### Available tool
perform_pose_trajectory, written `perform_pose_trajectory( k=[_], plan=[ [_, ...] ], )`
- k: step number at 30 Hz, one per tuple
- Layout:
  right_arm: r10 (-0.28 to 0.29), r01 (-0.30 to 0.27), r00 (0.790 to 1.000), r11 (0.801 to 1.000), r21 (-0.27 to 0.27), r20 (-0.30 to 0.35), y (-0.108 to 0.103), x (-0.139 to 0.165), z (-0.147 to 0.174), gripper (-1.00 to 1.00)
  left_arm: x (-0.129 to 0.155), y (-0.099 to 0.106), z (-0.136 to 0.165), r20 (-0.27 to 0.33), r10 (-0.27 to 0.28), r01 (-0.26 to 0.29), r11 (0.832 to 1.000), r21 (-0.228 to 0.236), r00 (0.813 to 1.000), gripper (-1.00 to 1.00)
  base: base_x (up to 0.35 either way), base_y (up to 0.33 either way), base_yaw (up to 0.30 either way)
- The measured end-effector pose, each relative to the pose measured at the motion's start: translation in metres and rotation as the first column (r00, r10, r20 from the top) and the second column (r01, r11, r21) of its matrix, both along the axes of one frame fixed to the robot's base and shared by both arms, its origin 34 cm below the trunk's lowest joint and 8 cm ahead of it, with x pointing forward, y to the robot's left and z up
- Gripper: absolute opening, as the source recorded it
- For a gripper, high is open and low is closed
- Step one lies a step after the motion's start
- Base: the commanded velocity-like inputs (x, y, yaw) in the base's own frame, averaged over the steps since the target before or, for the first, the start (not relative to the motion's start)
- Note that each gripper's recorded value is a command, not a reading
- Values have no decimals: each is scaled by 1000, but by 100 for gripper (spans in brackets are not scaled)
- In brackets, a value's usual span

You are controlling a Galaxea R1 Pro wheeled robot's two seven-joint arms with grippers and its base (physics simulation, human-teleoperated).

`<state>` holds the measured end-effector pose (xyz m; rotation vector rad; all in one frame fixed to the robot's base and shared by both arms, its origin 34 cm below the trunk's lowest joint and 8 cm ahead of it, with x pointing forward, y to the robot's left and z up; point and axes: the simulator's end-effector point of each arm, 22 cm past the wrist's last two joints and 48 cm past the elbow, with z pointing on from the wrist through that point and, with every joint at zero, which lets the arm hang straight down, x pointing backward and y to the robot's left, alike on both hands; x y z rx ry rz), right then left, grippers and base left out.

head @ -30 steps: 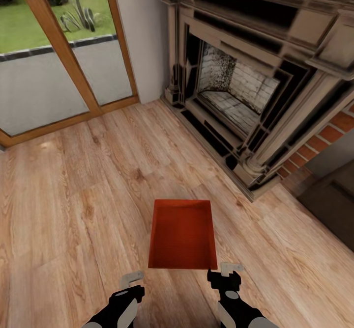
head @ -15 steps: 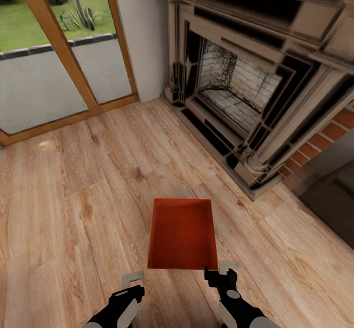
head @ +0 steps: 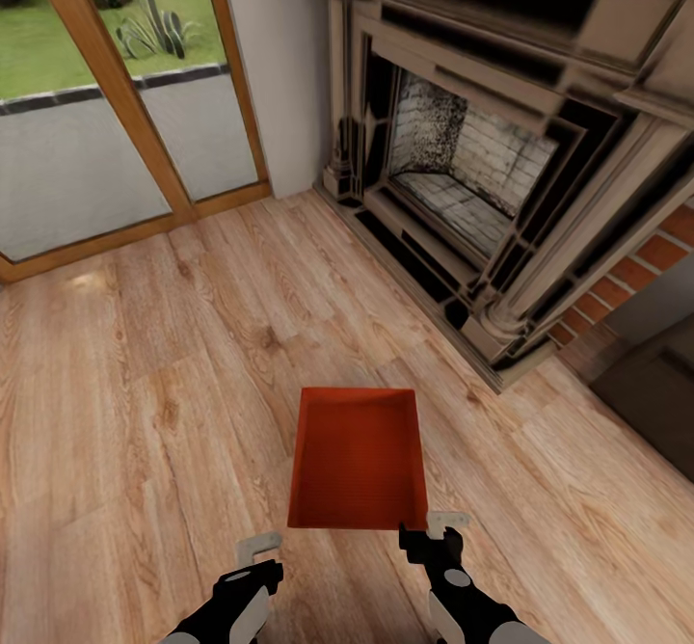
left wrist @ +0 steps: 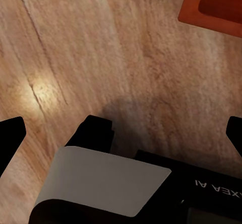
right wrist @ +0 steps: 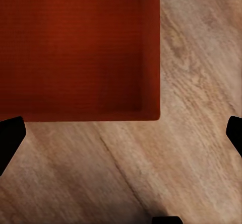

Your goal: Move the two storage containers from the living room to the garage. In the garage, place one container on the floor and stack the other container on top of it (either order is fine).

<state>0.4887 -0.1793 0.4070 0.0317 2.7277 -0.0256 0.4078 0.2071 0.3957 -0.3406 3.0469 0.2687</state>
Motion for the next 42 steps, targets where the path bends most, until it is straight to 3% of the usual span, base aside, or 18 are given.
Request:
perform_pose_trajectory(
  k=[42],
  plan=[
    [1, -1, 1000, 1000, 0, 3, 0, -4, -74, 100, -3, -1, -75, 5, 1, -1, 1000, -6, 1000, 100, 0, 0, 0]
  ],
)
